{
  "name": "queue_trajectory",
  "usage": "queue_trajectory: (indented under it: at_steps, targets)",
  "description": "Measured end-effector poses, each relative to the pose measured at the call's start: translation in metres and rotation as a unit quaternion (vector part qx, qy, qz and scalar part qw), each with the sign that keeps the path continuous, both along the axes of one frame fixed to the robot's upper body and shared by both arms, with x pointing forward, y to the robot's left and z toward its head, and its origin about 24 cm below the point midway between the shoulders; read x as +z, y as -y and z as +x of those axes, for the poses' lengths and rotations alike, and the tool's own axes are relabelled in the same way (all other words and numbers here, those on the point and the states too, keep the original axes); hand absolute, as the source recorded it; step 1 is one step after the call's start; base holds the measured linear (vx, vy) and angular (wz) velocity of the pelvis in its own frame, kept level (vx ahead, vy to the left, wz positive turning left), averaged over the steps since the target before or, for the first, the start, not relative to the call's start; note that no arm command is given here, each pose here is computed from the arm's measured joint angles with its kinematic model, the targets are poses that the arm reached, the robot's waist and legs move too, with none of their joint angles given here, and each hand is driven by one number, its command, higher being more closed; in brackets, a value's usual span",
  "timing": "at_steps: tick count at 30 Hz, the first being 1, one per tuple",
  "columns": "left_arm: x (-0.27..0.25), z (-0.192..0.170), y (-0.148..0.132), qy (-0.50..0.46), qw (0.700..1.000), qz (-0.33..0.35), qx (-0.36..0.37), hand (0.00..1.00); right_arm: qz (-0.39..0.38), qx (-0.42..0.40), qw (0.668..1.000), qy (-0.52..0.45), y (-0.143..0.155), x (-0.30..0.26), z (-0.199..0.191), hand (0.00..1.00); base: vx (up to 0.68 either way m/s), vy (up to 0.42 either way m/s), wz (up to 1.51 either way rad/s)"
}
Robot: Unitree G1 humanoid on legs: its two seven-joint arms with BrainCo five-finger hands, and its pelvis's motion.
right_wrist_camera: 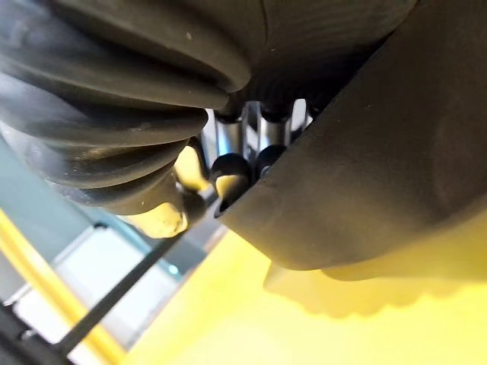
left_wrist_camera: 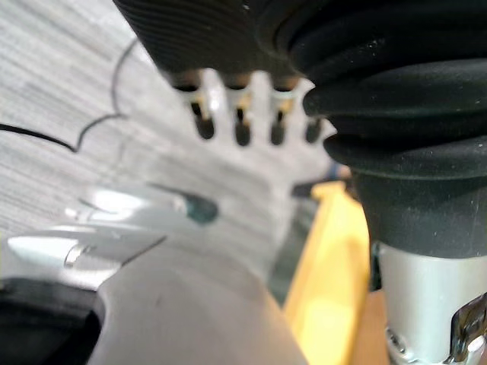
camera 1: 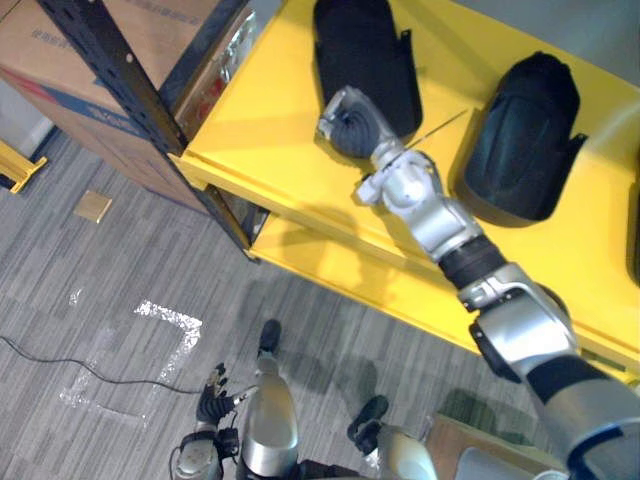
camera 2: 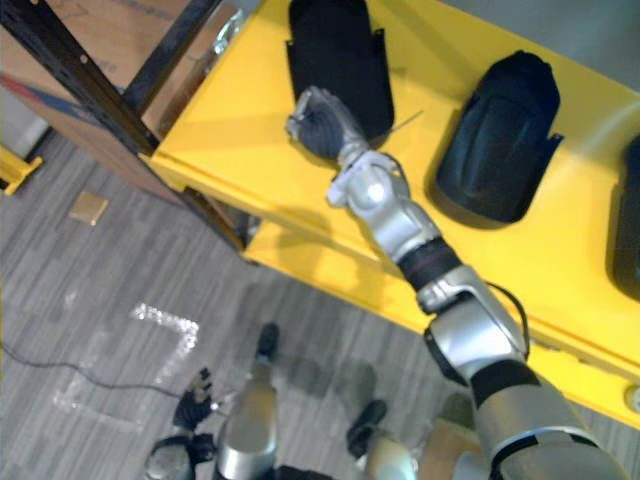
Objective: Walk over and take plastic housings, then place them on the shelf
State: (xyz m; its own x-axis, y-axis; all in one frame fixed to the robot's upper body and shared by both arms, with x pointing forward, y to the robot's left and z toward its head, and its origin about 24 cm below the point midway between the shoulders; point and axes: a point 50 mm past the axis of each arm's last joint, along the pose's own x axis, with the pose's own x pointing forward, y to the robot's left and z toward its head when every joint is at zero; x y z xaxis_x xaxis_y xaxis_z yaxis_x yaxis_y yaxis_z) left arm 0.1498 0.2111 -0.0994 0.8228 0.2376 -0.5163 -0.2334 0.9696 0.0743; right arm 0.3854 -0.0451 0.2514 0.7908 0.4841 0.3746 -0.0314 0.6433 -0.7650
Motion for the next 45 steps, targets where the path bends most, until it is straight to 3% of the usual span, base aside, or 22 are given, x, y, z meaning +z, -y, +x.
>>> queue_trajectory:
  at_steps: [11, 16, 26, 29, 37, 42, 45]
  targets:
    - [-0.001, 0.0, 0.0, -0.004, 1.0, 0.003, 0.0, 0.0, 0.03, 0.075, 0.997, -0.013, -0.03, -0.005, -0.016, 0.0, 0.0, 0.0, 0.0]
    - [-0.001, -0.001, 0.0, -0.006, 1.0, 0.004, 0.001, 0.0, 0.074, 0.06, 0.995, 0.015, -0.035, -0.011, -0.021, 0.0, -0.01, -0.01, -0.1]
    - [-0.006, -0.007, -0.001, -0.021, 1.0, 0.004, 0.004, 0.0, 0.17, 0.002, 0.98, 0.105, -0.015, 0.015, -0.028, 0.0, -0.01, -0.004, -0.01]
    - [-0.007, -0.008, -0.001, -0.023, 1.0, 0.004, 0.004, 0.0, 0.159, 0.014, 0.982, 0.102, -0.017, 0.015, -0.028, 0.0, -0.01, -0.009, -0.05]
    - [-0.007, -0.008, -0.002, -0.025, 1.0, 0.004, 0.006, 0.0, 0.085, 0.158, 0.977, 0.118, -0.029, 0.031, -0.051, 0.0, 0.0, -0.006, -0.03]
    - [-0.008, -0.009, -0.005, -0.034, 0.999, 0.005, 0.009, 0.0, -0.098, 0.224, 0.964, 0.101, -0.037, 0.03, -0.062, 0.0, 0.0, 0.0, 0.0]
    - [-0.008, -0.01, -0.007, -0.038, 0.999, 0.008, 0.009, 0.0, -0.141, 0.208, 0.964, 0.083, -0.027, 0.028, -0.056, 0.0, 0.0, 0.0, 0.0]
